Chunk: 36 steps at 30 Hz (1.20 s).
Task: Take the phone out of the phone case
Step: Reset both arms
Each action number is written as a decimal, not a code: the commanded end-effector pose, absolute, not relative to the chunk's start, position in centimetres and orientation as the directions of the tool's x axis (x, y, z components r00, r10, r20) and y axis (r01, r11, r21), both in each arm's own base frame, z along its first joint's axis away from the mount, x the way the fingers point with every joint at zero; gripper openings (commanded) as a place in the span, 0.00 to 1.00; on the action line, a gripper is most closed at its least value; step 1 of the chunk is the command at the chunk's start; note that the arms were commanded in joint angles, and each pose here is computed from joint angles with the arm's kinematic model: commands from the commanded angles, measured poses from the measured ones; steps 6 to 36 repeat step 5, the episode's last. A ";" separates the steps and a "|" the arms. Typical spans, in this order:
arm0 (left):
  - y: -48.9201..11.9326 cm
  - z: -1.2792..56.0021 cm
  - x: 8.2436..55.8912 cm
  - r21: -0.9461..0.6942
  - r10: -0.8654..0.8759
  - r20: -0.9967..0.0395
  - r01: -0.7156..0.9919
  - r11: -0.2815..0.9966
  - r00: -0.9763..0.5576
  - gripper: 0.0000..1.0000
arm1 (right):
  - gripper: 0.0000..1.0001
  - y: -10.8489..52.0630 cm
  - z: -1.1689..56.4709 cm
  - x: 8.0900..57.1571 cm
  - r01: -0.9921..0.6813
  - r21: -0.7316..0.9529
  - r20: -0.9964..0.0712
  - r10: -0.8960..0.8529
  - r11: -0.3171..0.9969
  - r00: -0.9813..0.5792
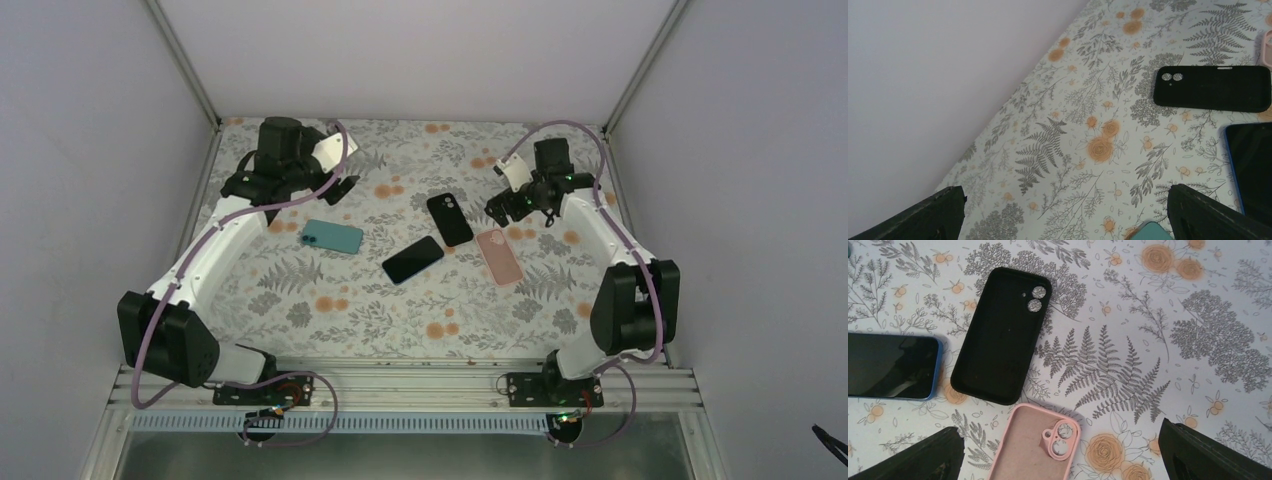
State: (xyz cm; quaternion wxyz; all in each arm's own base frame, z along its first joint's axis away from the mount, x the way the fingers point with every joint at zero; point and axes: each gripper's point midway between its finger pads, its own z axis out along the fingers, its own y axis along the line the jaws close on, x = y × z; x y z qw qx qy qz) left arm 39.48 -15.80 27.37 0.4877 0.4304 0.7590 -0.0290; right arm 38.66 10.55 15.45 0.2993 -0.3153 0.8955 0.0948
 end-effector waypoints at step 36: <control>-15.1 27.8 40.0 0.376 0.617 -0.767 0.657 0.654 -0.176 1.00 | 1.00 10.4 15.7 39.1 -0.612 -0.060 -0.622 -0.509 0.789 -0.595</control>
